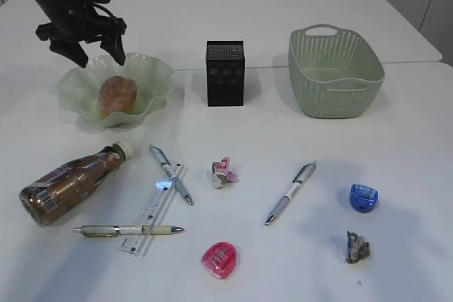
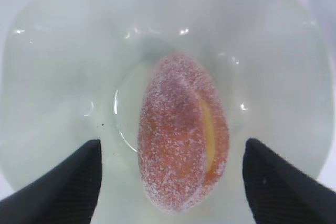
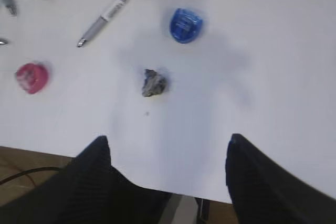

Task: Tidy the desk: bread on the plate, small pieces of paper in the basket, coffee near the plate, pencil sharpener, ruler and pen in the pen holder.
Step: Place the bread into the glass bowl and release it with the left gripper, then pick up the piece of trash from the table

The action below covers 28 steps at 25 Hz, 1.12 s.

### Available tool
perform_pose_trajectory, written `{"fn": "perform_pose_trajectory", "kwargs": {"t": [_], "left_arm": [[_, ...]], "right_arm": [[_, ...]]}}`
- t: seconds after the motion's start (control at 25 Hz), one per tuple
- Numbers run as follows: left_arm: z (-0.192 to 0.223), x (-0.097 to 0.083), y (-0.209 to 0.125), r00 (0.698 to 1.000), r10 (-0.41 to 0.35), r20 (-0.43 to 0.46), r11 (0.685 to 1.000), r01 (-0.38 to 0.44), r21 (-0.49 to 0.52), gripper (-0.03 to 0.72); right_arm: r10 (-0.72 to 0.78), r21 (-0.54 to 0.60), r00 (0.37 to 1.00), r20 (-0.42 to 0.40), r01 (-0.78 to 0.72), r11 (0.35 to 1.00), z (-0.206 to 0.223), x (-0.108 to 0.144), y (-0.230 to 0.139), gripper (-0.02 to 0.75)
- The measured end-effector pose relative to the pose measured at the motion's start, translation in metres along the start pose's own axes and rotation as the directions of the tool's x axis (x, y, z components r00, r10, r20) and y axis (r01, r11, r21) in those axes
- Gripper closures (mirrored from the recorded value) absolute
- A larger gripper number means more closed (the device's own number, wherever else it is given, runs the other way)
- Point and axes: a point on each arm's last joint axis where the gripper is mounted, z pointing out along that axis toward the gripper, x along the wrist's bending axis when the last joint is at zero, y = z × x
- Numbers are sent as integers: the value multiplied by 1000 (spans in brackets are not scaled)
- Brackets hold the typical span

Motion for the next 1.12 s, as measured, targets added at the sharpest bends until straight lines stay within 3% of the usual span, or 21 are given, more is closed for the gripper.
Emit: {"fn": "perform_pose_trajectory", "kwargs": {"t": [0.2, 0.6, 0.8, 1.12], "left_arm": [[-42, -7, 7, 1000, 10, 26, 997, -8, -74, 107], [-165, -13, 6, 997, 56, 54, 960, -39, -278, 133], [-237, -7, -11, 997, 76, 21, 920, -62, -386, 148], [-318, -6, -60, 993, 85, -82, 881, -113, -459, 164]], "right_arm": [[-64, -54, 992, -109, 58, 997, -7, 11, 10, 206], [-96, -63, 978, -186, 86, 994, -9, 18, 31, 206], [-123, -84, 961, -248, 105, 991, -10, 23, 39, 206], [-135, -66, 948, -288, 121, 990, 1, 23, 49, 206]]}}
